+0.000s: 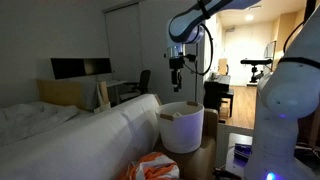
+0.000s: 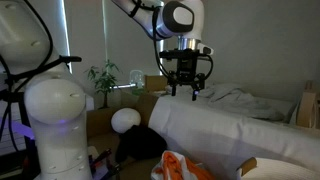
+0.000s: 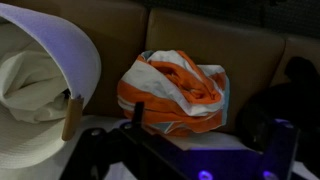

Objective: Pick the towel and put it in the bag

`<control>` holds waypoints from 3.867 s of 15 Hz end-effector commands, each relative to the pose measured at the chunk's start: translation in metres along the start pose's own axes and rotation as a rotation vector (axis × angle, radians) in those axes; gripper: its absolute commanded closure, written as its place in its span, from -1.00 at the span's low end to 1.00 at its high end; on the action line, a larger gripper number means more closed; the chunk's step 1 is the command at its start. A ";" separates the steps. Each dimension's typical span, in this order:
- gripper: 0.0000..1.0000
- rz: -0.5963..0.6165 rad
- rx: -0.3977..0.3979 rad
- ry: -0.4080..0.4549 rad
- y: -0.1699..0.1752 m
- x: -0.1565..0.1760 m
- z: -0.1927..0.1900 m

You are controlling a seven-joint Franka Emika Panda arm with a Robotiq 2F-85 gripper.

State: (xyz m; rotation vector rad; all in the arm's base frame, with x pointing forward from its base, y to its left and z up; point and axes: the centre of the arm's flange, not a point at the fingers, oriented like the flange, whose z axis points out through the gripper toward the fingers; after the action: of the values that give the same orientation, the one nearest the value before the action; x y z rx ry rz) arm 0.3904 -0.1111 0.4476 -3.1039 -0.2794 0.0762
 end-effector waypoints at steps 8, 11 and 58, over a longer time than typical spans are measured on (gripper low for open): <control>-1.00 0.000 0.000 0.000 0.000 0.000 0.000; -1.00 0.000 0.000 0.000 0.000 0.000 0.000; -1.00 -0.393 -0.079 -0.182 -0.151 0.121 0.272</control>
State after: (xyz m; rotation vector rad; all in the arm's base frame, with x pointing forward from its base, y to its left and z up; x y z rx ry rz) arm 0.4727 0.0607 0.1852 -3.0680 -0.8831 0.3207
